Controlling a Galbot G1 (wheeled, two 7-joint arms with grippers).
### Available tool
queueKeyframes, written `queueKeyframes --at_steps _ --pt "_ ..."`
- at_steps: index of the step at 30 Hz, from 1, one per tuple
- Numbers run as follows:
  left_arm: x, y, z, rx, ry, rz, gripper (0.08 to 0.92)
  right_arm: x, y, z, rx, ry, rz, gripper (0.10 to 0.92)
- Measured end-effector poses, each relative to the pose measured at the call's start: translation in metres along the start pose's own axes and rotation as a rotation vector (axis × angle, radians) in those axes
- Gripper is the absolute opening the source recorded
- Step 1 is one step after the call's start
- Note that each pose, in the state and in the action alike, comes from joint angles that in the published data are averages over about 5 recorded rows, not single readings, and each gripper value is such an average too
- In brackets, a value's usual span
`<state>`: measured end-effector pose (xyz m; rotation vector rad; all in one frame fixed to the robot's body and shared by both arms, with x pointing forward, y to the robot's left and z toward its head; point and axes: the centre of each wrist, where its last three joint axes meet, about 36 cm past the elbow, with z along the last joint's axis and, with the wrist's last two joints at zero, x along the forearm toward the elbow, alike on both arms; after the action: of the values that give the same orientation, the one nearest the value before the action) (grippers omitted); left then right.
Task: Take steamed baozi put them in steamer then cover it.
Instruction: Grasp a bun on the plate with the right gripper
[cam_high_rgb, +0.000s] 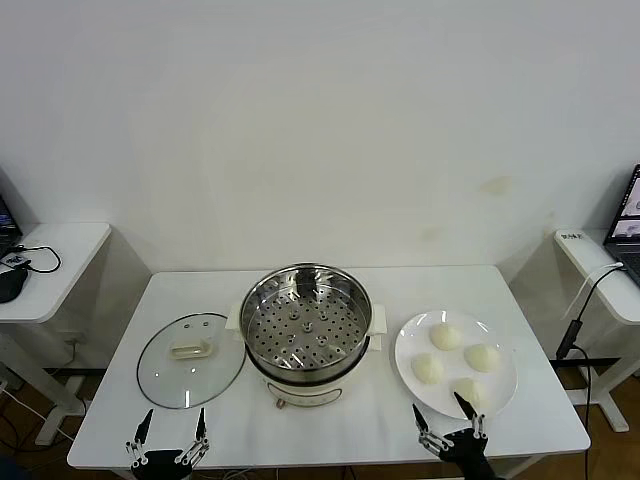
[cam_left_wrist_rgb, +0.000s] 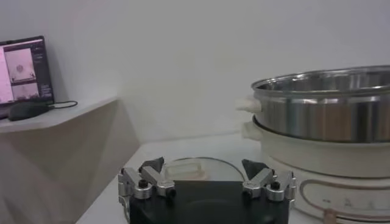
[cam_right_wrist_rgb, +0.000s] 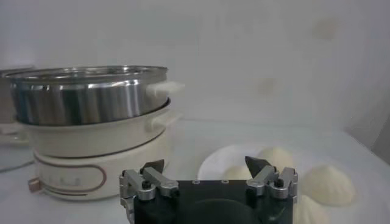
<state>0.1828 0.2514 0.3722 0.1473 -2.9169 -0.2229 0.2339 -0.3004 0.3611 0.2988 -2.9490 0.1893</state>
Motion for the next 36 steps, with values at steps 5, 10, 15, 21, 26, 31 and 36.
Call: queueKeyframes --at_steps 5,10,15,21,26,31,36 --pt "-0.006 0.005 -0.01 -0.026 0.021 -0.007 0.823 -0.01 -0.023 -0.013 0.128 -0.01 0.023 0.823" --pt "-0.014 0.013 -0.02 -0.069 0.025 -0.012 0.823 -0.026 -0.063 -0.034 0.332 0.01 0.04 0.823" --pt "-0.021 0.018 -0.03 -0.101 0.005 -0.014 0.823 -0.051 -0.105 -0.056 0.556 0.063 0.023 0.823" --pt "-0.027 0.02 -0.036 -0.136 -0.028 -0.031 0.823 -0.093 -0.154 -0.086 0.817 0.14 -0.062 0.823" --pt "-0.03 0.022 -0.041 -0.169 -0.061 -0.04 0.823 -0.133 -0.183 -0.115 0.977 0.214 -0.187 0.823" --pt "-0.03 0.023 -0.042 -0.191 -0.075 -0.046 0.823 -0.174 -0.2 -0.145 1.079 0.3 -0.345 0.823" --pt "-0.032 0.025 -0.043 -0.212 -0.09 -0.05 0.823 -0.211 -0.205 -0.169 1.137 0.394 -0.515 0.823"
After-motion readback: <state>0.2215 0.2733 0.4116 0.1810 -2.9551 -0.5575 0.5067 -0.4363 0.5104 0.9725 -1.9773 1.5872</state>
